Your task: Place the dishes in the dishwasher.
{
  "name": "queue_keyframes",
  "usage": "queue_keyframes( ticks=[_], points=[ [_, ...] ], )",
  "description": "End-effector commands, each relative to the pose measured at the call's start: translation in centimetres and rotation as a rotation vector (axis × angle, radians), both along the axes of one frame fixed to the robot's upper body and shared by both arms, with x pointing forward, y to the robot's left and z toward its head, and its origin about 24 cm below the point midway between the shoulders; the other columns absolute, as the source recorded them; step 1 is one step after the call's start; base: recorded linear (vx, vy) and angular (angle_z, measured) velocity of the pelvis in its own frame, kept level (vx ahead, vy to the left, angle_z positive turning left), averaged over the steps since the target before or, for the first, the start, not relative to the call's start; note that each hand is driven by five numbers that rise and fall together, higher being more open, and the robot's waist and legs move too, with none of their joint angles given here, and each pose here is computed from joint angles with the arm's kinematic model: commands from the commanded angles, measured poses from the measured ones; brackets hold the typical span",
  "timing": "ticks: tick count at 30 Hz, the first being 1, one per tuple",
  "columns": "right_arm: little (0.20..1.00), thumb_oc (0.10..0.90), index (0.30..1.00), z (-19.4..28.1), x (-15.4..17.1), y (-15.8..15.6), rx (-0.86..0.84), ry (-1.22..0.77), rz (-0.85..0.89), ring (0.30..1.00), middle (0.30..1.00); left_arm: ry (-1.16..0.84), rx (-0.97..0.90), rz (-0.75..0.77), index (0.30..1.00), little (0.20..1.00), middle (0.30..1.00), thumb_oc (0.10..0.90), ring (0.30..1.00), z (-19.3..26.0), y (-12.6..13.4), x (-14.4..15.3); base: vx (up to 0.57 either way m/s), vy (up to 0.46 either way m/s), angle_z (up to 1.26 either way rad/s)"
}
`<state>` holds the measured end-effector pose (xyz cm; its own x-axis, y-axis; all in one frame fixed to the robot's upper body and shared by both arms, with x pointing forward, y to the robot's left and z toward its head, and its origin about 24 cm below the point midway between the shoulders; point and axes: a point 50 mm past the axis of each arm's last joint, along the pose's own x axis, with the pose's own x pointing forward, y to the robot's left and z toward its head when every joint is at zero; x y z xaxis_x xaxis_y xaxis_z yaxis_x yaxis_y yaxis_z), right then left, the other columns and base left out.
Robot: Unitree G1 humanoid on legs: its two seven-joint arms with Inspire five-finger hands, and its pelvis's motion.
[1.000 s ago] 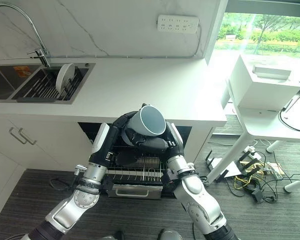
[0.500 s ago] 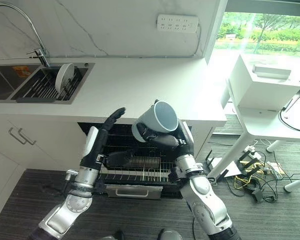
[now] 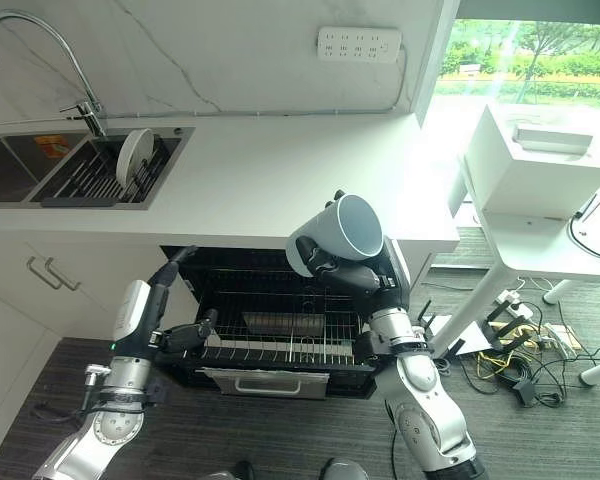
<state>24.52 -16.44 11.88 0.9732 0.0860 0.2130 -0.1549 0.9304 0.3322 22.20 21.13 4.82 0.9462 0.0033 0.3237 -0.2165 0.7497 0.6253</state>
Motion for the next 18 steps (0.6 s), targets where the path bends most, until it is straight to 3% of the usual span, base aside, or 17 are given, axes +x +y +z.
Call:
queue_keyframes(
  ticks=[1, 5, 8, 10, 18],
  points=[
    [0.300, 0.400, 0.300, 4.0, -0.1, -0.1, -0.010, -0.238, 0.033, 0.300, 0.300, -0.241, -0.204, -0.040, 0.900, 0.900, 0.900, 0.800, 0.900, 5.7, 0.9, 1.4, 0.00, 0.004, 0.05],
    [0.300, 0.400, 0.300, 3.0, -0.1, -0.4, -0.058, -0.187, 0.039, 0.300, 0.300, -0.204, -0.343, -0.064, 0.900, 0.900, 0.900, 0.800, 0.900, 6.4, 1.5, 1.4, 0.01, -0.004, 0.12],
    [0.300, 0.400, 0.300, 2.4, 0.0, -0.9, -0.085, -0.150, 0.046, 0.300, 0.300, -0.022, -0.483, -0.169, 0.900, 0.900, 0.900, 0.800, 0.900, 5.5, 1.0, 1.9, 0.00, -0.002, 0.11],
    [0.300, 0.400, 0.300, 2.3, -0.1, -1.4, -0.110, -0.134, 0.061, 0.300, 0.300, 0.124, -0.426, -0.318, 0.900, 0.900, 0.900, 0.800, 0.900, 5.3, -0.1, 2.0, 0.00, 0.000, 0.00],
    [0.300, 0.400, 0.300, 2.7, -0.1, -1.7, -0.147, -0.142, 0.109, 0.300, 0.300, 0.408, -0.217, -0.515, 0.900, 0.900, 0.900, 0.800, 0.900, 5.2, -0.9, 3.3, -0.01, 0.017, -0.05]
  ],
)
